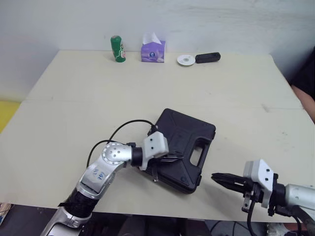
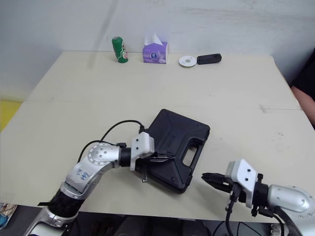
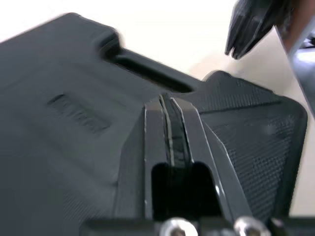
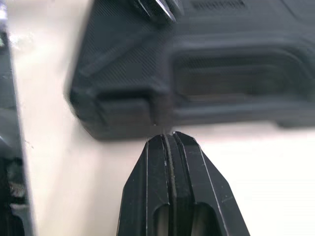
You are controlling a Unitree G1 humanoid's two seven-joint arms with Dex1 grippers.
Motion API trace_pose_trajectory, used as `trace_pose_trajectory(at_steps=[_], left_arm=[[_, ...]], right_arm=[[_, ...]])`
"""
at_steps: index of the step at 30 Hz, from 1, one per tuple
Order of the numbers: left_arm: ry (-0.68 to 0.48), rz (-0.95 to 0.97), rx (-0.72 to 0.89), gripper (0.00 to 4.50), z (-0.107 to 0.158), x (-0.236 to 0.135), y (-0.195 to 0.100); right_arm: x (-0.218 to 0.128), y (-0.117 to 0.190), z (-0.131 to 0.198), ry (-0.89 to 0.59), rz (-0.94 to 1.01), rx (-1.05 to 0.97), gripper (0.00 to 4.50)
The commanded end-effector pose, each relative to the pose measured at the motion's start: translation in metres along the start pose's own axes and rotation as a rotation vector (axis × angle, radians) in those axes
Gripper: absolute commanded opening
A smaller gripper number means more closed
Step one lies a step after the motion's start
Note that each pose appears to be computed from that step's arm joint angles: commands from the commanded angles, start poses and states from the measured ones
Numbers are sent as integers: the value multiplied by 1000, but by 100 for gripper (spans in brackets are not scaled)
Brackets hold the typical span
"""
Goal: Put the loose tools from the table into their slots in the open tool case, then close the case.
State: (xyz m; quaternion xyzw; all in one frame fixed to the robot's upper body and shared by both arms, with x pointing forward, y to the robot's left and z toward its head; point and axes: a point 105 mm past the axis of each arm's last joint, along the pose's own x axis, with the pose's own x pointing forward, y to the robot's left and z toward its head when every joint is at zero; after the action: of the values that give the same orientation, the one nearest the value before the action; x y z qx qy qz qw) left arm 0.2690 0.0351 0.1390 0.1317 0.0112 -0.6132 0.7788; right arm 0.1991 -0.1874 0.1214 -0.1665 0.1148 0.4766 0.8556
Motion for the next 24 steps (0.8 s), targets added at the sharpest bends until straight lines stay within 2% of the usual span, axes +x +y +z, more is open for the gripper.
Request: trace_pose_trajectory(at_steps=[1,5,7,10,15,17,18,20,24], left_arm=[[-141,140,102,5,33,-21,31],[-154,290,200,5,43,-43,60],[-184,367,151,5,49,-57,75],[-121,358,124,97,39,-71,74],[31,427,101,324,14,-112,72],[80,455,75,426,5,-125,73],[101,473,57,450,1,-132,74],[162,483,41,450,-9,-144,71],[260,448,48,450,-25,-155,59]], right_arm=[[-11,-25,7,3,-48,-115,0],[-18,-51,8,7,-97,-184,0],[-24,-65,8,13,-126,-216,0],[-30,-78,7,25,-143,-247,0],[-51,-98,10,53,-180,-206,0],[-58,-105,12,73,-200,-256,67],[-62,-109,12,83,-210,-275,104],[-72,-116,11,99,-232,-296,198],[-87,-125,9,123,-251,-322,418]])
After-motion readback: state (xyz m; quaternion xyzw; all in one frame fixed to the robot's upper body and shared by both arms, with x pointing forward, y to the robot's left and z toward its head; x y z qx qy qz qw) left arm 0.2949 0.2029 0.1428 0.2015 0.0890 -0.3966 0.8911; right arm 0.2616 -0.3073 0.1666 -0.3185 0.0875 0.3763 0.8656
